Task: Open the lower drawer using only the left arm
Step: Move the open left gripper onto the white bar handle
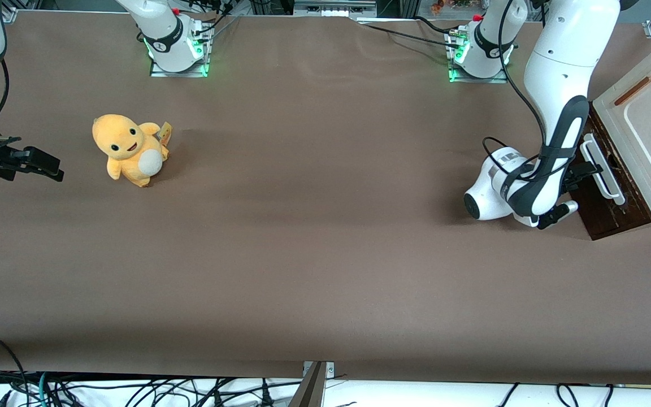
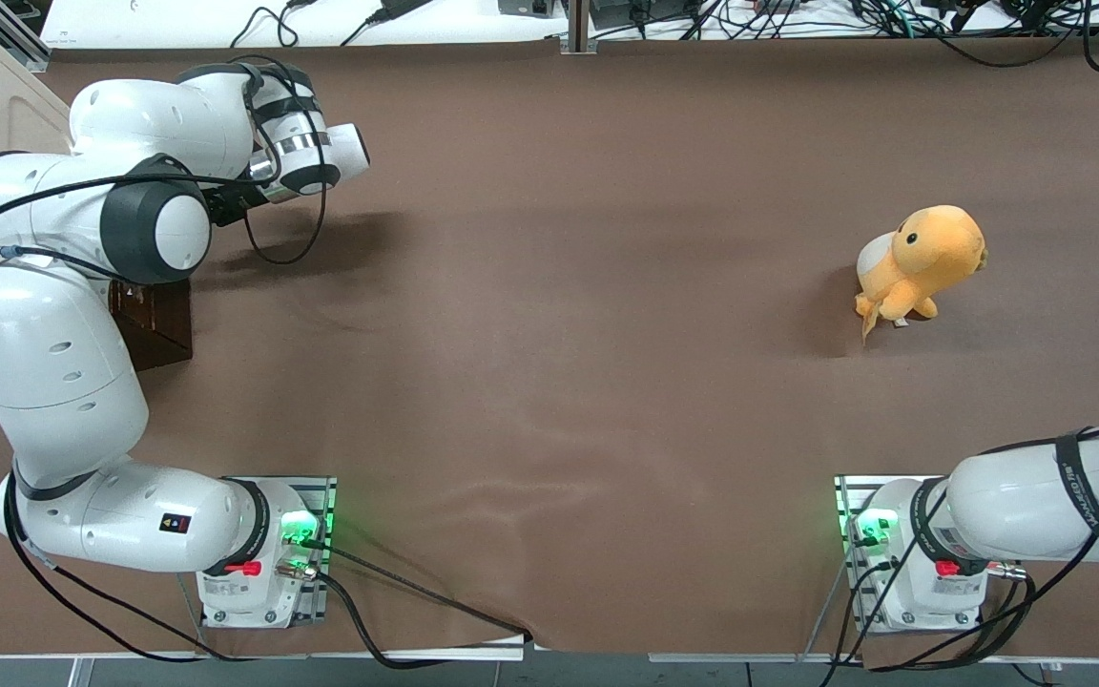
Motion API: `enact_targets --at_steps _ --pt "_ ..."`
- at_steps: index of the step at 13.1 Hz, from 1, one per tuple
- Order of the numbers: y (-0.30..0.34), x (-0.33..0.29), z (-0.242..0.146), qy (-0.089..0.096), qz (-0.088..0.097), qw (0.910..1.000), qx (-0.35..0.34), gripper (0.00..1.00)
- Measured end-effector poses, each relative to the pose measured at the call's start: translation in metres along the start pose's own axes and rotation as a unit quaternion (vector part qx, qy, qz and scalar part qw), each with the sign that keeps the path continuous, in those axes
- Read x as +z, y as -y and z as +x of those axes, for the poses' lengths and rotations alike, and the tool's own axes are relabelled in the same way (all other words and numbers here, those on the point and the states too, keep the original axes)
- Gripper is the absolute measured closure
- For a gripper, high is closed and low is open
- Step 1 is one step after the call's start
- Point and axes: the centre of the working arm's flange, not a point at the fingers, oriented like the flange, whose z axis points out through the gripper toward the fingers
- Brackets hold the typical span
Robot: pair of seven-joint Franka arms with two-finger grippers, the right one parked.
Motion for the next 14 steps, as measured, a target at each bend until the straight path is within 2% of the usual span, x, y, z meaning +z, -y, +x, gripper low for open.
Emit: enact_targets --at_steps 2,6,13,14 --pt "-0.003 0.008 0.003 -0.002 0.006 1.0 0.001 0.0" --pt "-0.006 0.019 0.004 0.005 0.01 0.9999 0.003 0.0" --pt "-0.007 0.02 0.003 0.005 0.011 0.9999 0.004 0.15" --pt "-0.008 0.021 0.002 0.005 0.012 0.9999 0.005 0.22"
